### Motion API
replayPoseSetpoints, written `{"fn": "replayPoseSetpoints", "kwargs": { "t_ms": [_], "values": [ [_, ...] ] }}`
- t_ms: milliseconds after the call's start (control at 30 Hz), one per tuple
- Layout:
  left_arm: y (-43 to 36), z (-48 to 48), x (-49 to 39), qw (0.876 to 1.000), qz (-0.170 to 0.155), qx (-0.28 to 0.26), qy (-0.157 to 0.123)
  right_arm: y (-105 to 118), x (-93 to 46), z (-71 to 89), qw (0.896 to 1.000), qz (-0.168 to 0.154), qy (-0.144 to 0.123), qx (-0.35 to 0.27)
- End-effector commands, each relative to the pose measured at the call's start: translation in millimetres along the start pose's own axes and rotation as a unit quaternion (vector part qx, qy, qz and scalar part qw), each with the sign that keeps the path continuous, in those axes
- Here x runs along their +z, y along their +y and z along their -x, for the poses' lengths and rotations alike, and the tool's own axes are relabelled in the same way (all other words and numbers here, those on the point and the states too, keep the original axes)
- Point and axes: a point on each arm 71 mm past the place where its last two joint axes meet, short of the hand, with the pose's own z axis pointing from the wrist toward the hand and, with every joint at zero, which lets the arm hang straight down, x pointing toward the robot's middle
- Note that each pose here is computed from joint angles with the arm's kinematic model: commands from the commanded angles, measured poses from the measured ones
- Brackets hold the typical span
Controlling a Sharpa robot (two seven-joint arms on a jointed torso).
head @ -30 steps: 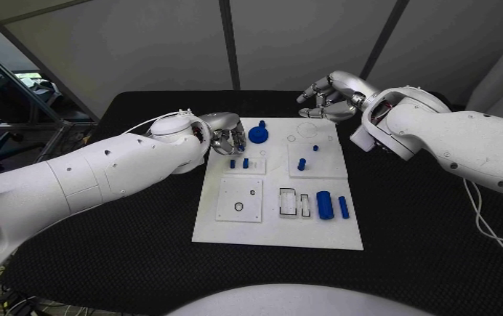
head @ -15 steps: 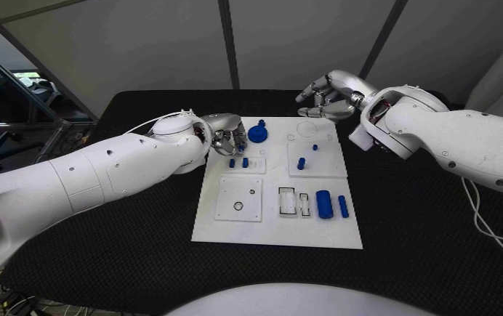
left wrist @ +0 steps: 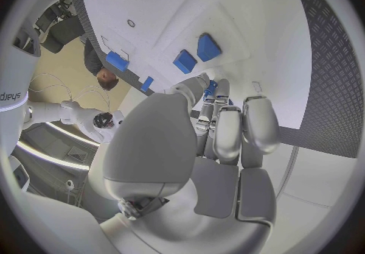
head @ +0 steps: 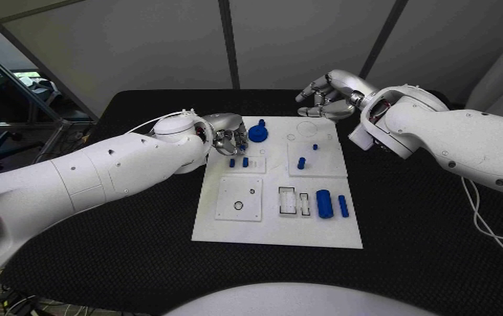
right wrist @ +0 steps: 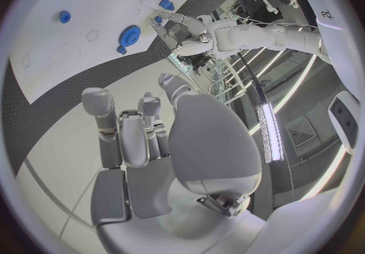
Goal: Assemble the parts on the task board
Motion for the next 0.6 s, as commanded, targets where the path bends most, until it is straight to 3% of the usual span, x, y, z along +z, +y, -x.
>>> {"fn": "replayPoseSetpoints", "kwargs": {
  "t_ms": [33, 333, 600],
  "values": [
    [-0.1, -1.7, 0.3, 1.000, 0.004, 0.001, 0.013, 1.3, 0.3, 0.5, 1.000, 0.004, 0.001, -0.001],
    [5.2, -2.2, 0.1, 1.000, 0.016, 0.002, 0.019, 1.0, -0.2, 0.9, 1.000, 0.004, 0.001, -0.001],
    [5.2, -1.4, 0.3, 1.000, 0.015, 0.001, 0.014, 0.9, 0.0, 0.9, 1.000, 0.004, 0.001, -0.001]
  ]
}}
